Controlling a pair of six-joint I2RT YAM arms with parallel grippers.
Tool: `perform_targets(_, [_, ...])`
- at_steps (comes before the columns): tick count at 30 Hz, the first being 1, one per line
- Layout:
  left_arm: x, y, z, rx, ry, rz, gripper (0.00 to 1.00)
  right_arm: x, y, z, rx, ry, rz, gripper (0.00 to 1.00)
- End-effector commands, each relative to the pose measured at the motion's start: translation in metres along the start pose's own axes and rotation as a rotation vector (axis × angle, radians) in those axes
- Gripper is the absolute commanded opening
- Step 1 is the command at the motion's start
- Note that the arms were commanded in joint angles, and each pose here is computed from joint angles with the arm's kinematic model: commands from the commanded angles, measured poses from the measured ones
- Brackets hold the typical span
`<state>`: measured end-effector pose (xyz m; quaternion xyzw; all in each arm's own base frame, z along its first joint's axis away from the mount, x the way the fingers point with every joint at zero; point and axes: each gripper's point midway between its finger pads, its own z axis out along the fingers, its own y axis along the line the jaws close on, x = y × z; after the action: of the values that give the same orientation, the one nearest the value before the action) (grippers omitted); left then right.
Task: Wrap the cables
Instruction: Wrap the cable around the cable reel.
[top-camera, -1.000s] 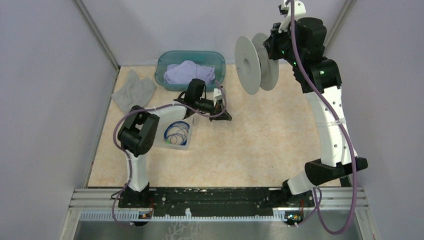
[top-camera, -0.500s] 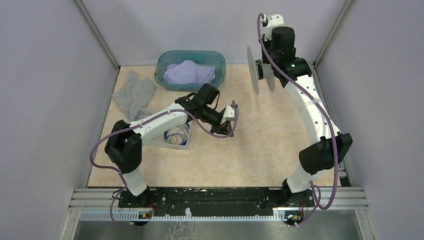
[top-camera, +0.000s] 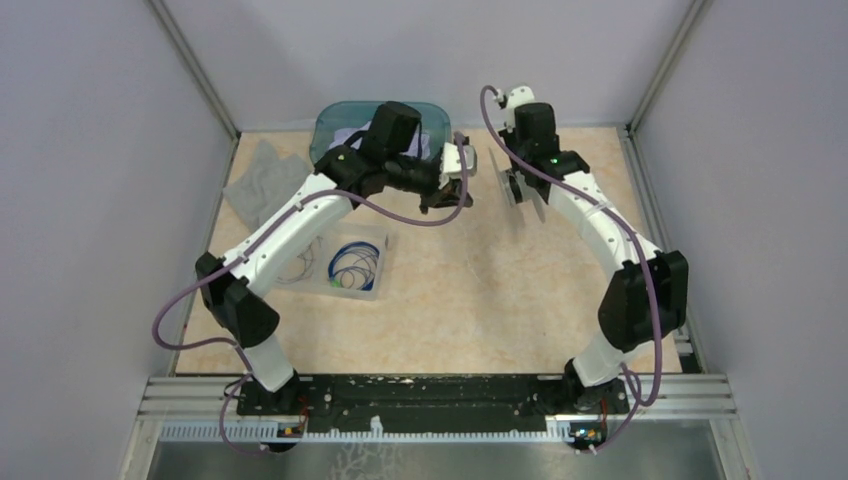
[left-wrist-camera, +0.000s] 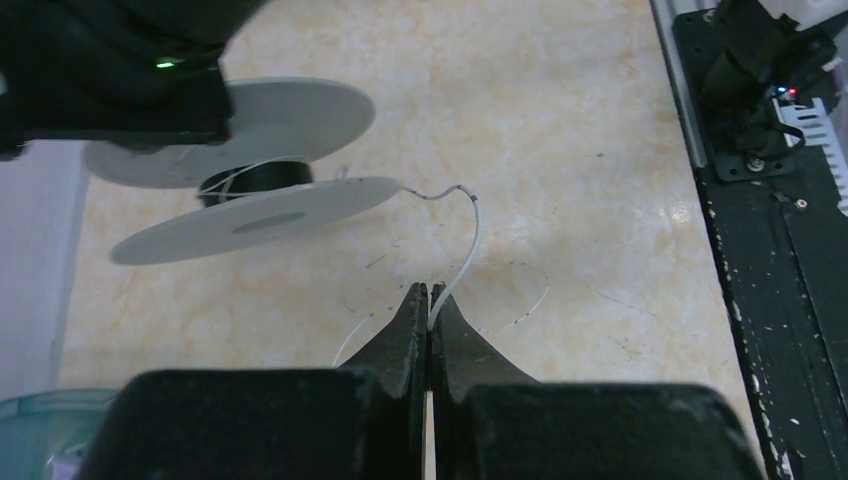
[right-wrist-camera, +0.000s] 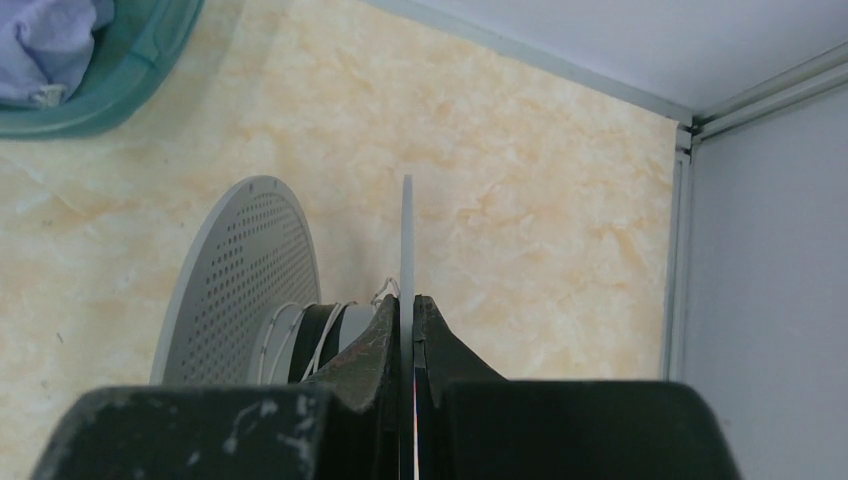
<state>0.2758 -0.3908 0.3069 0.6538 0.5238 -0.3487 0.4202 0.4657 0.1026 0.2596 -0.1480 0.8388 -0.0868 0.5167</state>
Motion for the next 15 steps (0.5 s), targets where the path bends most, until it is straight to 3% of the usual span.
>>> perform_targets(1, [-0.016, 0.035, -0.038, -0.162, -0.024, -0.085, 0.00, -0.053, -0.010, -0.034, 0.023, -0.205, 0.039, 0.00])
perform_targets(15, [-0.011, 0.132, -0.111, -0.496, -0.160, -0.227, 0.00, -0.016, 0.036, -0.045, -0.190, -0.160, -0.014, 0.00])
